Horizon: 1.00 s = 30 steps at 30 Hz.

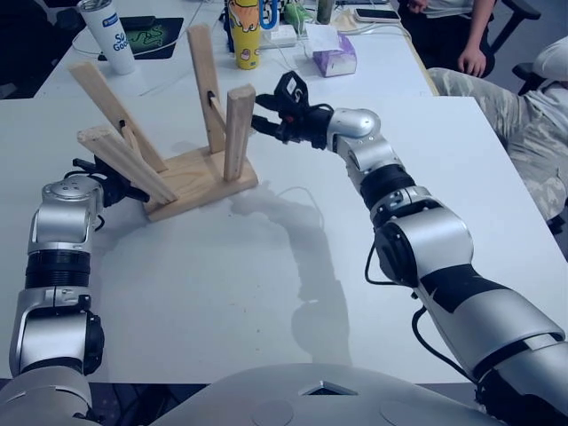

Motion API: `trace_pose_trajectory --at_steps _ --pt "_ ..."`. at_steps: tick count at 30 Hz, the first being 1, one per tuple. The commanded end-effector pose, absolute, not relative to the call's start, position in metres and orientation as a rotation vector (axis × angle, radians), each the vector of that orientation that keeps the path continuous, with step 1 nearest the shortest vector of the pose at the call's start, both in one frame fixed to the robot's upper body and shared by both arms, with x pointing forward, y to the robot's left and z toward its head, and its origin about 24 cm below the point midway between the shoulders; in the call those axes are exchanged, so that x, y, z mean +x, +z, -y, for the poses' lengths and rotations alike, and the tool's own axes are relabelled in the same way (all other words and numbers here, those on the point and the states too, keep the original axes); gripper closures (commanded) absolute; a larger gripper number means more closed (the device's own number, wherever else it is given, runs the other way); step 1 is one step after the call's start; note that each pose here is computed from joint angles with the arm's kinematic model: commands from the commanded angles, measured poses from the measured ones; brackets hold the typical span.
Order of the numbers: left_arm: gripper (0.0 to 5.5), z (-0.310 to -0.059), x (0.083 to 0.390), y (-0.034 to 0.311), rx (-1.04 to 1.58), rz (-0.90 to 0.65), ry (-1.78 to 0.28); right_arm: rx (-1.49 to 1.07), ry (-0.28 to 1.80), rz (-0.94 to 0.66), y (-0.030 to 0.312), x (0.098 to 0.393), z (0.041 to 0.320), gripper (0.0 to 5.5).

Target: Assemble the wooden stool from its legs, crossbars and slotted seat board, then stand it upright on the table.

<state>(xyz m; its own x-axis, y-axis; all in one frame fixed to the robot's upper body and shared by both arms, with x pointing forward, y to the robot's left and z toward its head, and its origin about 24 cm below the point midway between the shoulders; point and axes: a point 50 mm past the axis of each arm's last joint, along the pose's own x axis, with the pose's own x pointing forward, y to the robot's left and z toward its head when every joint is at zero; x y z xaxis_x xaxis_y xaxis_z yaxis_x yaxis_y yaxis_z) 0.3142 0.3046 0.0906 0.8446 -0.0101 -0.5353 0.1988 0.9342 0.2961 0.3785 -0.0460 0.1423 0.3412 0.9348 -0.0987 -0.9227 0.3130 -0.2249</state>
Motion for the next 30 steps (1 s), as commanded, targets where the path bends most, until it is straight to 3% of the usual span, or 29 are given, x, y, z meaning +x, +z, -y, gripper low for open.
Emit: trace_pose_trajectory --at_steps 1,4,9,16,20,23,27,30 --pt "5.49 -0.285 0.323 0.082 0.322 -0.530 -0.262 -0.250 1.426 0.062 0.139 0.358 0.039 3.44" --pt "5.49 -0.274 0.325 0.081 0.318 -0.515 -0.332 -0.217 1.484 0.060 0.141 0.344 0.047 3.44" --pt "5.49 -0.261 0.322 0.084 0.313 -0.491 -0.386 -0.178 1.380 0.079 0.147 0.336 0.063 3.44" --pt "5.49 -0.246 0.303 0.071 0.281 -0.516 -0.421 -0.158 0.981 0.103 0.150 0.349 0.117 3.44" --pt "5.49 -0.259 0.297 0.062 0.283 -0.542 -0.325 -0.179 0.734 0.077 0.144 0.351 0.143 3.44" --pt "5.49 -0.272 0.300 0.074 0.230 -0.443 -0.188 -0.190 0.573 0.005 0.130 0.344 0.155 3.44" --pt "5.49 -0.276 0.297 0.096 0.118 -0.250 -0.117 -0.147 0.458 -0.100 0.105 0.322 0.155 3.44" --pt "5.49 -0.285 0.281 0.080 0.104 -0.294 -0.080 -0.100 0.373 -0.204 0.085 0.307 0.155 3.44"
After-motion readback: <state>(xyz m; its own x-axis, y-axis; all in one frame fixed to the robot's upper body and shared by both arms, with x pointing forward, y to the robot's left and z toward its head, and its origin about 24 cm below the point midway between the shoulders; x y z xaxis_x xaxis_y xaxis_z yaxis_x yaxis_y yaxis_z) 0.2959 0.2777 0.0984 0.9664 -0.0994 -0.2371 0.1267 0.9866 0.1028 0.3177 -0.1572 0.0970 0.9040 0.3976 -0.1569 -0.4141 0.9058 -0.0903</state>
